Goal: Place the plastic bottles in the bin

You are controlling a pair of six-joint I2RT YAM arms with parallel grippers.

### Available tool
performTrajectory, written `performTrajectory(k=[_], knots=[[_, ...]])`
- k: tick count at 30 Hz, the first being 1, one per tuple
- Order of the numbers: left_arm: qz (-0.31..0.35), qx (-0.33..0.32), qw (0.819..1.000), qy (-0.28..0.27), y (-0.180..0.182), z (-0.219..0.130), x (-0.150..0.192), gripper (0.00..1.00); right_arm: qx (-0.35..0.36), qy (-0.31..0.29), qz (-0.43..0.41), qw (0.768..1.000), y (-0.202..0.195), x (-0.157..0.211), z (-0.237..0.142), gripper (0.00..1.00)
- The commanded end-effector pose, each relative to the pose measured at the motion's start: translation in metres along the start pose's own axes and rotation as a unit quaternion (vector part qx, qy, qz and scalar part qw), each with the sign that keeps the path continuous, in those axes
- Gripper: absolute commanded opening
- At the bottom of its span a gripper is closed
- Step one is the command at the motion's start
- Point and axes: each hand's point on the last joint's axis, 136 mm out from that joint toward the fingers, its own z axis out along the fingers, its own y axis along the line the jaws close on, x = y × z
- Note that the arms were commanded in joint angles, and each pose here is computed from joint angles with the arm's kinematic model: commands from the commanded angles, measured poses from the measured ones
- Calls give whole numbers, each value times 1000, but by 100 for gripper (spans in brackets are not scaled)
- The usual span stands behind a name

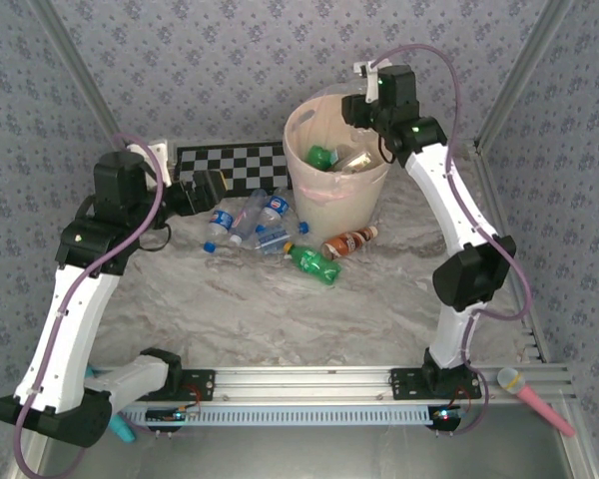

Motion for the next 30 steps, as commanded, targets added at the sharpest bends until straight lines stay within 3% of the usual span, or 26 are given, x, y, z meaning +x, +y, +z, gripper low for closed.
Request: performTrajectory(k=[1, 8, 11, 12, 15, 30], knots=[[4, -8, 1000, -6, 1, -9, 0, 100, -1, -11, -14, 1000, -2, -12, 2, 54], [3, -16, 1000, -8, 4, -14, 0, 100, -2, -12, -17, 1000, -3, -11, 10, 54], [4, -17, 1000, -12, 3, -15, -3, 100, -6, -12, -16, 1000, -2, -11, 9, 59], [4, -17, 1000, -12, 3, -15, -4, 100, -7, -11, -16, 1000, -2, -12, 8, 63], [3, -15, 1000, -11, 2, -12, -4, 100, -6, -13, -13, 1000, -2, -14, 4, 100], [-2, 5, 1000, 1, -5, 10, -9, 100, -16, -39, -28, 999, 9, -31, -44, 100]])
